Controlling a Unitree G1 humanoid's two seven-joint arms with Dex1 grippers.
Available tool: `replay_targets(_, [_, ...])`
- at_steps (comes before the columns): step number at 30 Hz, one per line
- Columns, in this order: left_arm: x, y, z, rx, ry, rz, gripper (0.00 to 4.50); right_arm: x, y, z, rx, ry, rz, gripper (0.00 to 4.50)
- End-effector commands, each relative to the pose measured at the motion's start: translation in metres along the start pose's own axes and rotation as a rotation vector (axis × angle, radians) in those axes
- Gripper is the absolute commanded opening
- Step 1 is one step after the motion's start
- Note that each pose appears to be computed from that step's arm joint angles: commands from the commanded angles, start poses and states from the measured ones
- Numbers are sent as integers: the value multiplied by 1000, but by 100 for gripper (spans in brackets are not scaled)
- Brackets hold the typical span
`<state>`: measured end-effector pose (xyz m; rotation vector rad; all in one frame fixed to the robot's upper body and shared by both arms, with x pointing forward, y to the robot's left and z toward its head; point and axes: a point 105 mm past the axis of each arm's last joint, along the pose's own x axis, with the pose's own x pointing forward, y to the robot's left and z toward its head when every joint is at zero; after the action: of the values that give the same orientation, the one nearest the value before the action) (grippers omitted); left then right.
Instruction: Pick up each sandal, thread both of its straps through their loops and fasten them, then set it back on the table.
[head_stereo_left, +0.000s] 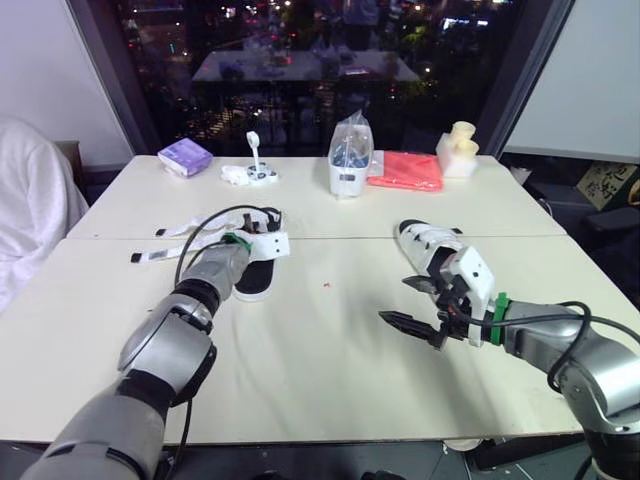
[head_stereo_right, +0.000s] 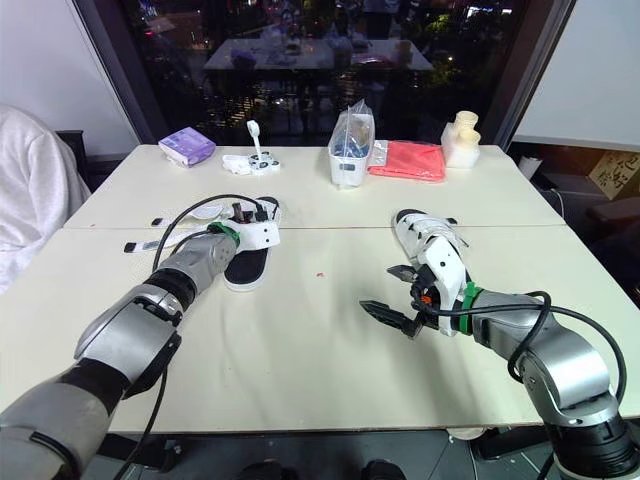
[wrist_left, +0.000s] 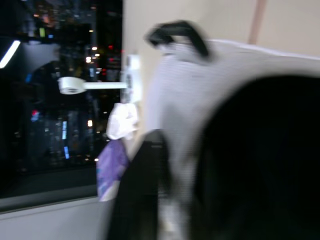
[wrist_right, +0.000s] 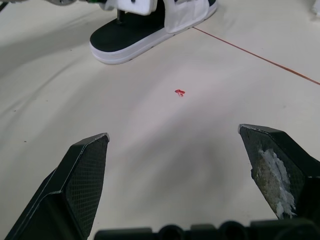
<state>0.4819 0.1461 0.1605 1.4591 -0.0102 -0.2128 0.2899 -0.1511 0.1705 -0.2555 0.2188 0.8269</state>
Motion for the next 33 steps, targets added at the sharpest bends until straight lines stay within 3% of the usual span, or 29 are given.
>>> replay_targets(1, [0, 10, -1, 19, -8, 56, 2, -7, 0, 12, -39, -41, -20, 450])
replay_targets(3, [-1, 18, 6, 12, -49, 103, 2, -8, 0, 12, -36, -43, -25, 450])
replay_targets(9, [-12, 52, 51, 12, -341, 244, 2, -13, -6, 11, -45, -31, -50, 450])
replay_targets(11, [-26, 59, 75, 48, -533, 258, 2, -17, -12, 12, -53, -25, -67, 450])
replay_targets(14, [-54, 55, 102, 149, -800, 204, 2, -22, -22, 13, -68, -19, -93, 450])
replay_targets(21, [-108, 34, 124, 265, -1203, 55, 2, -28, -36, 8, -85, 2, -127, 450])
replay_targets(28, [-147, 7, 130, 339, -1461, -103, 2, -33, -38, 14, -99, -3, -127, 450])
replay_targets(33, [-158, -17, 126, 381, -1518, -186, 2, -34, -37, 13, -102, -1, -139, 450])
